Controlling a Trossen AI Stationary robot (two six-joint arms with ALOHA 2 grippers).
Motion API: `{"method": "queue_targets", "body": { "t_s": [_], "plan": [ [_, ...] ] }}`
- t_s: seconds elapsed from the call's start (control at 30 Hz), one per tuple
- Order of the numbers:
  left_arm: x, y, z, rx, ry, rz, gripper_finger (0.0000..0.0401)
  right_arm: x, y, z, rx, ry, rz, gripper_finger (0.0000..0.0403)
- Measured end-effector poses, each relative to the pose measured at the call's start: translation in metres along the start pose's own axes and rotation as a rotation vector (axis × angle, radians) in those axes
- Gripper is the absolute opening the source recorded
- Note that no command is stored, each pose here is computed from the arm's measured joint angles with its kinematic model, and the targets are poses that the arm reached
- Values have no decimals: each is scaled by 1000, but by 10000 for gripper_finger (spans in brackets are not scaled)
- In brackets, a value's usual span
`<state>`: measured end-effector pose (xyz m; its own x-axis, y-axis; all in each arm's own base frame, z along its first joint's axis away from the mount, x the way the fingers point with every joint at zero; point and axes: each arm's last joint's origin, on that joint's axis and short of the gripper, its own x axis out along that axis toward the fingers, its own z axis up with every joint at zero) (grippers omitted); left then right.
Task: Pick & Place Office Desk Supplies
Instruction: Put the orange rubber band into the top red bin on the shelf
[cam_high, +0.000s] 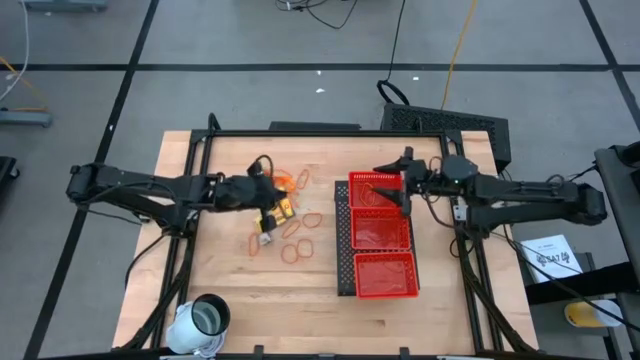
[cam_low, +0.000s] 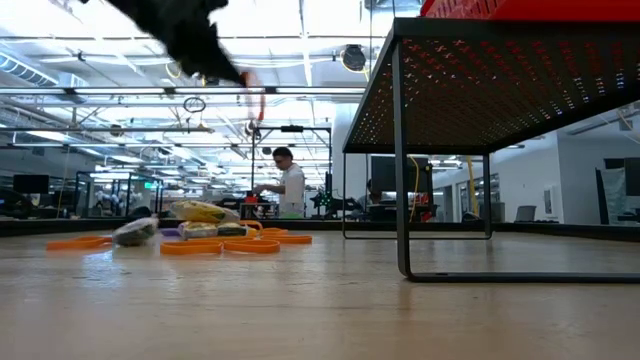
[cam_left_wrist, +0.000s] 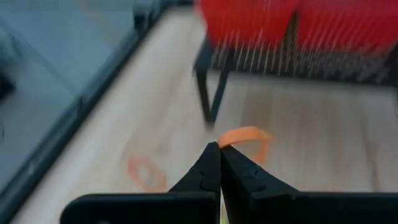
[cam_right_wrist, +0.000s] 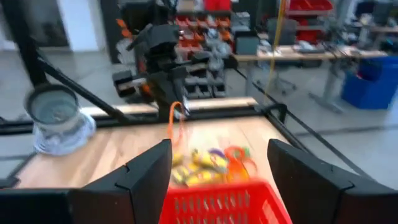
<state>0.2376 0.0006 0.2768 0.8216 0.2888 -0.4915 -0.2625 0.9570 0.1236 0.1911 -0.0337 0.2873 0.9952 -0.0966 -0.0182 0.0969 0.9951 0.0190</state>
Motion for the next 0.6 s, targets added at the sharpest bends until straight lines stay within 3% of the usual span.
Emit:
{"method": "queue_targets", "body": {
  "t_s": [0.13,0.33,0.6],
  "plan": [
    [0,-1,18,66,-180,1,1,21,1,-1,-6,-90,115,254],
    [7,-5,29,113,-298,-39,2,48,1,-11,5,-147,182,256],
    [19,-10,35,140,-384,-58,2,89,14,-4,-16,-104,238,318]
  ]
}}
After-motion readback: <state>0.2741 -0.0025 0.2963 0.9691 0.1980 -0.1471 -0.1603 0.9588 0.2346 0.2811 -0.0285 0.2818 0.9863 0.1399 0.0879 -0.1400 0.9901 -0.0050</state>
